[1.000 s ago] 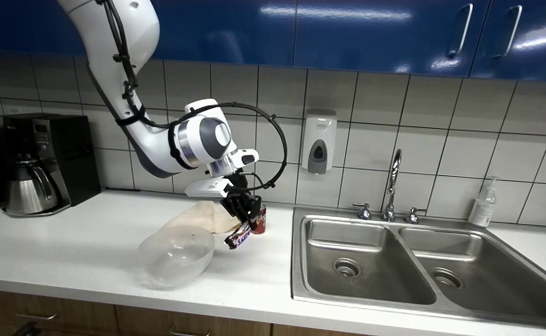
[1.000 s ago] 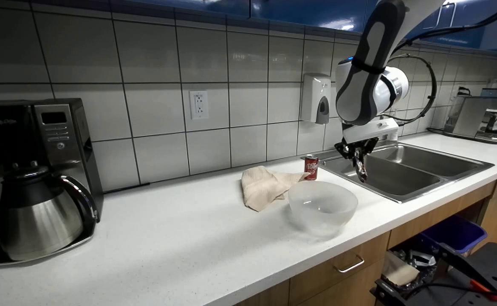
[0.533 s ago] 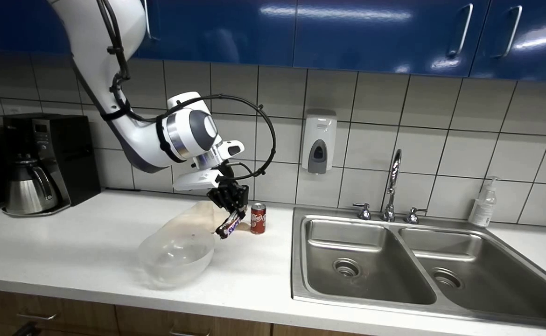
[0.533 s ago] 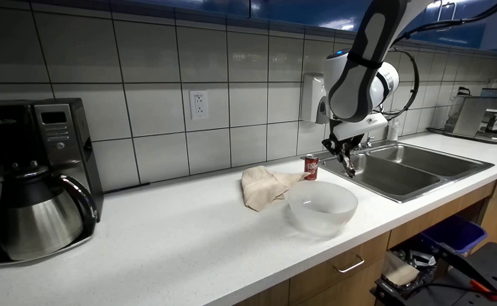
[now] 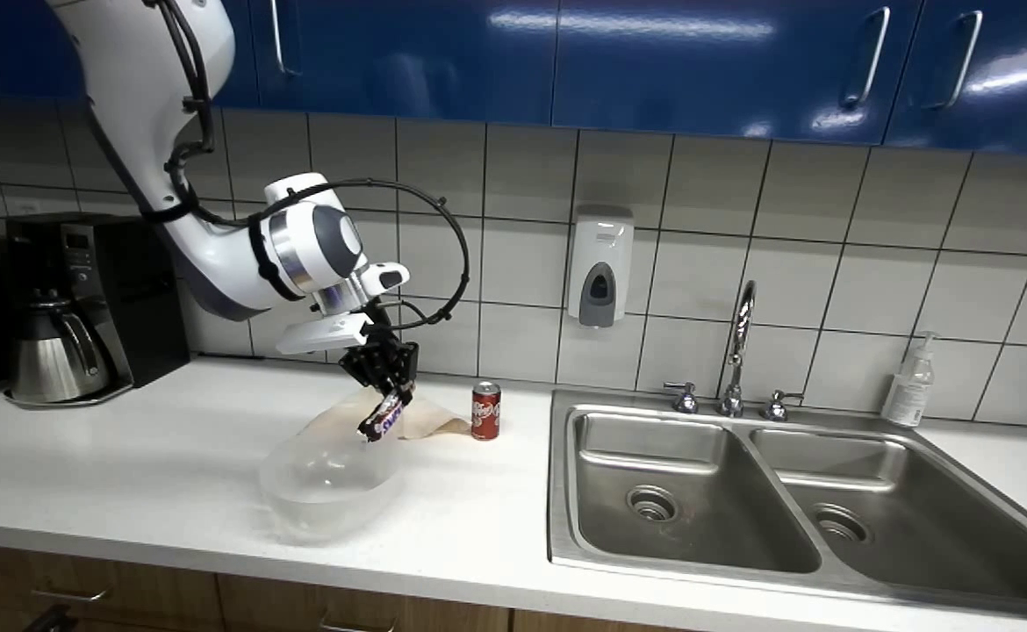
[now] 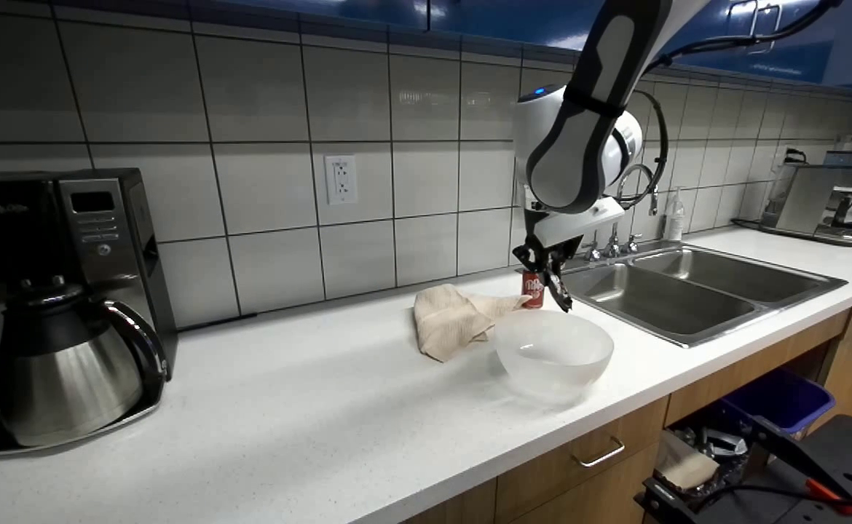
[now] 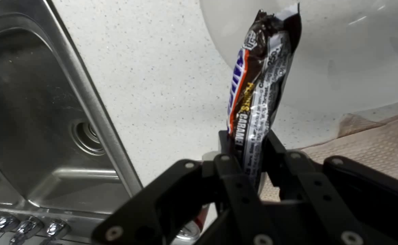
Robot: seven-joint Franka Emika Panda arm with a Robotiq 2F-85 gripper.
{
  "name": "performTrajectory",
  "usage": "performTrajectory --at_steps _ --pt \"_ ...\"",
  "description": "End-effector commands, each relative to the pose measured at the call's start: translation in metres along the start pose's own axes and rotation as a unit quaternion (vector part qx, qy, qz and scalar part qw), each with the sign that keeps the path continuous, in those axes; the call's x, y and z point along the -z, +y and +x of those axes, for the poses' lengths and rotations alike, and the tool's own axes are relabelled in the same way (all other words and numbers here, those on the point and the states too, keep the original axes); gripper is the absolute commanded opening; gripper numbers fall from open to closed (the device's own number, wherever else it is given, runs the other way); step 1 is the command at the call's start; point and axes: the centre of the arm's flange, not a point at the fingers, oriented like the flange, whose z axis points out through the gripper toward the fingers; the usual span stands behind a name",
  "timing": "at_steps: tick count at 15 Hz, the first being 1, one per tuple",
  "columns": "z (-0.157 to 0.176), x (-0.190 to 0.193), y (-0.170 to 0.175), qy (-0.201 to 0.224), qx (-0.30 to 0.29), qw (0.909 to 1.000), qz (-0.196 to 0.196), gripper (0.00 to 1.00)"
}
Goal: Put the candy bar into the bowl
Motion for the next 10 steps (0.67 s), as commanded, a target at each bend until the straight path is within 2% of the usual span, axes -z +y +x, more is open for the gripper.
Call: performTrajectory --at_steps 1,5,10 --pt "0.006 0.015 -0.033 -0.01 0.008 0.9999 -0.01 0.06" --pt "0.001 0.019 -0.057 -0.021 0.007 0.9997 -0.006 0.06" --pt "-0.008 -0.003 -0.065 -0.044 0.011 0.999 0.005 0.06"
